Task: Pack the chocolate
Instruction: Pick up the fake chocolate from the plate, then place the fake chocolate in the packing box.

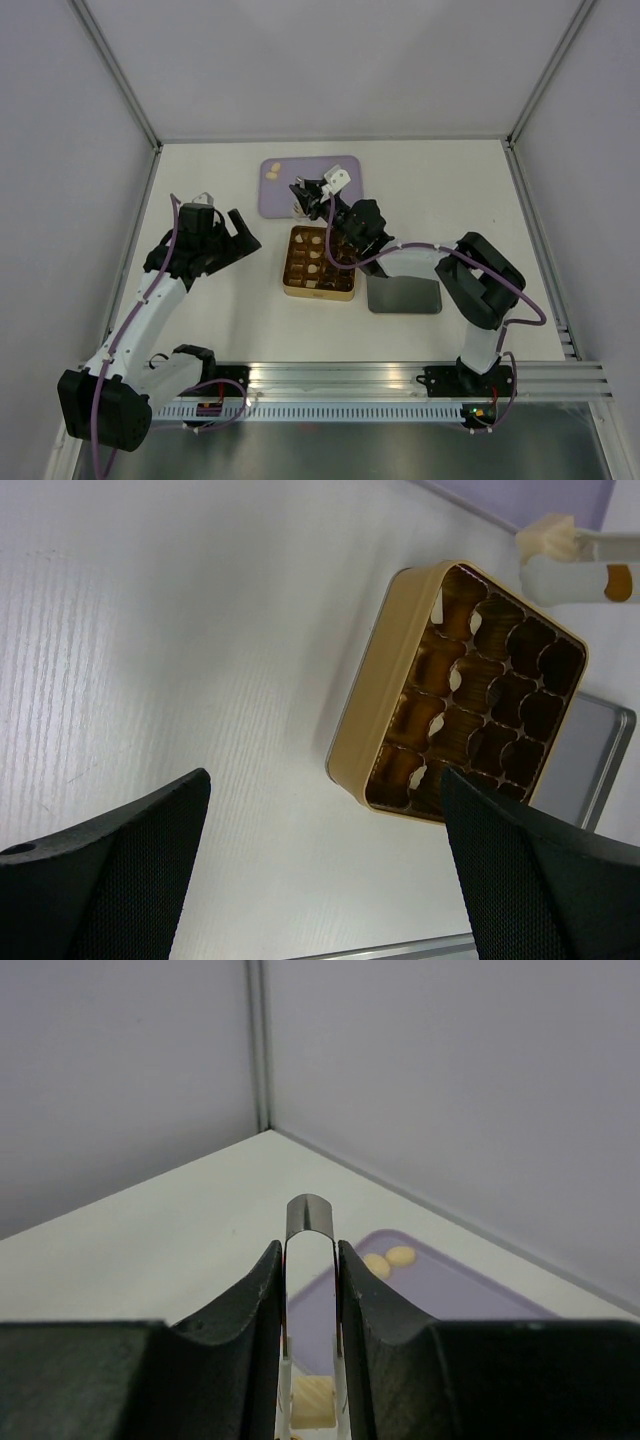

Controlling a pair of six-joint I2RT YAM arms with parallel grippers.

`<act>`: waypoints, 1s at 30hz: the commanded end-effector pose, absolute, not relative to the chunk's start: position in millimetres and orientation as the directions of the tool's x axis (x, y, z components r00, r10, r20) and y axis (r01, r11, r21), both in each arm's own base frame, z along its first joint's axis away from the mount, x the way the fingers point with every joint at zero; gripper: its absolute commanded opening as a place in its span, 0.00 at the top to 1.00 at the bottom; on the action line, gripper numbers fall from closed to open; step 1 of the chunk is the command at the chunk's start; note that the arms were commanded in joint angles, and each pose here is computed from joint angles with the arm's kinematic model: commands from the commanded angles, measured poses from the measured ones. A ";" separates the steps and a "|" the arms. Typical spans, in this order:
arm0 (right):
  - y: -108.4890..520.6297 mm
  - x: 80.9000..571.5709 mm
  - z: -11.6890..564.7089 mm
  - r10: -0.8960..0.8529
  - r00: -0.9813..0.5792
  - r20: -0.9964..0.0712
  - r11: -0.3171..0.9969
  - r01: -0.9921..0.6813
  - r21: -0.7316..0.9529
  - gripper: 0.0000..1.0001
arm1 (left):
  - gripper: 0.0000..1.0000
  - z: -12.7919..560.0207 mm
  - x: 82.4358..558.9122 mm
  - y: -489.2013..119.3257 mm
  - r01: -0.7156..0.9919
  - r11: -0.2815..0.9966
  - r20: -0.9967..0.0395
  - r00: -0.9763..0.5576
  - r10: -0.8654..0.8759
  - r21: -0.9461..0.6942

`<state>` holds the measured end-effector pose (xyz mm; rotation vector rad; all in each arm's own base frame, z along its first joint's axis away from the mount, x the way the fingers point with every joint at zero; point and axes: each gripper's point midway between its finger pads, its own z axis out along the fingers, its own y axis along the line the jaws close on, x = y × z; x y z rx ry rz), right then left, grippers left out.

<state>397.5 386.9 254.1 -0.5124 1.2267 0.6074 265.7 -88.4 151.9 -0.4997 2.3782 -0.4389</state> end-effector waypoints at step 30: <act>396.9 324.0 244.2 0.153 0.165 -0.974 0.686 -0.727 -0.015 0.77 | 0.00 140.3 258.3 -101.3 -0.187 0.858 -0.500 -0.745 -0.442 -0.479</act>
